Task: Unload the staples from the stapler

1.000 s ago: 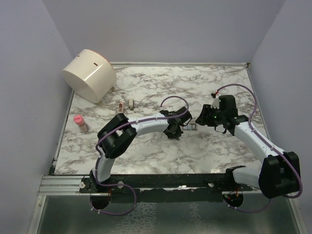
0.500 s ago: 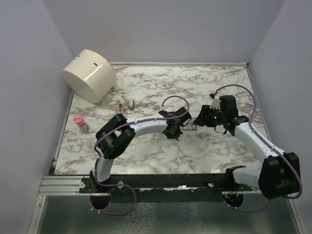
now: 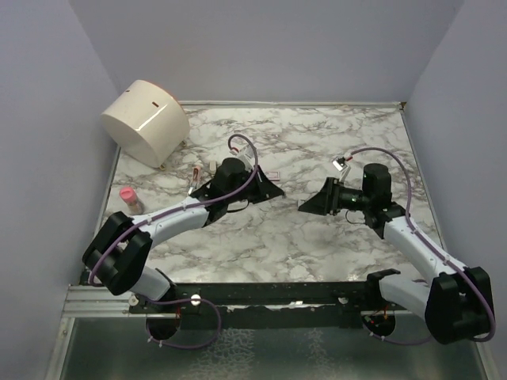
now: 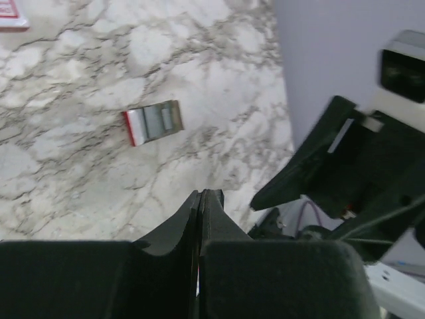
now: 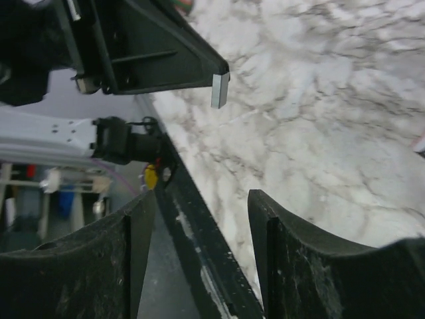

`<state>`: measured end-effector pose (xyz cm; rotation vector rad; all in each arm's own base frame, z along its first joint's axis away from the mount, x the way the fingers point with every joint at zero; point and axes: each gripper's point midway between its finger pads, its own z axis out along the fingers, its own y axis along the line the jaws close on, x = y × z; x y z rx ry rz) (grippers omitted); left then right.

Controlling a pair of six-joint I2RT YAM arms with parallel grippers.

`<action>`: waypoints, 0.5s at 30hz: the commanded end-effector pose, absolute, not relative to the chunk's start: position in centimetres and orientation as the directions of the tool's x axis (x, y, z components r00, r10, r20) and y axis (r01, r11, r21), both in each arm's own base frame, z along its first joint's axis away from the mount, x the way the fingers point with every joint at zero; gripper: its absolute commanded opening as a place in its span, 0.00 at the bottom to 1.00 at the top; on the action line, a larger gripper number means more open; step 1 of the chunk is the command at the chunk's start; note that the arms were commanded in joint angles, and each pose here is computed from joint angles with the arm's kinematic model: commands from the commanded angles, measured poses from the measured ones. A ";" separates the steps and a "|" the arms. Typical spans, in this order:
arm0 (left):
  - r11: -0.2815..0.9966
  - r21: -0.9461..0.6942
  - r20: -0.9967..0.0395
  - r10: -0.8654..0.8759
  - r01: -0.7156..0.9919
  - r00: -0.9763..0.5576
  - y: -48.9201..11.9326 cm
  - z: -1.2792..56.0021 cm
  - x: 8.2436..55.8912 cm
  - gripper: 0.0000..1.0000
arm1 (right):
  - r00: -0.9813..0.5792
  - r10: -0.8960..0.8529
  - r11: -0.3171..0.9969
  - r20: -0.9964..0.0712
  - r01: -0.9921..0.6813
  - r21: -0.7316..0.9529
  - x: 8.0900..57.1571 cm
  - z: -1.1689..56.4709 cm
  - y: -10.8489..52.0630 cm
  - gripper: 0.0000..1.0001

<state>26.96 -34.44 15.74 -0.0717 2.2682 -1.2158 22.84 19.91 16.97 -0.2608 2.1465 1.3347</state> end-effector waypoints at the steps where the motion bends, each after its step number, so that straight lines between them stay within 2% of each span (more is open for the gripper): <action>1: 0.233 -0.865 -0.498 -0.287 0.444 -0.818 -35.6 23.7 25.1 0.00 | -0.839 0.110 0.136 -0.533 -0.518 0.844 20.0 21.7 21.9 0.61; 3: 0.187 -0.861 -0.508 -0.282 0.473 -0.814 -35.6 24.9 24.7 0.00 | -0.818 0.105 0.060 -0.565 -0.562 0.825 19.6 23.1 22.1 0.66; 7: 0.086 -0.866 -0.495 -0.288 0.492 -0.820 -35.7 26.8 23.8 0.00 | -0.850 0.109 0.029 -0.516 -0.516 0.856 20.1 23.5 22.6 0.71; 15: 0.022 -0.870 -0.479 -0.277 0.493 -0.833 -35.7 27.4 23.0 0.00 | -0.881 0.153 -0.040 -0.448 -0.459 0.888 20.8 24.6 23.0 0.62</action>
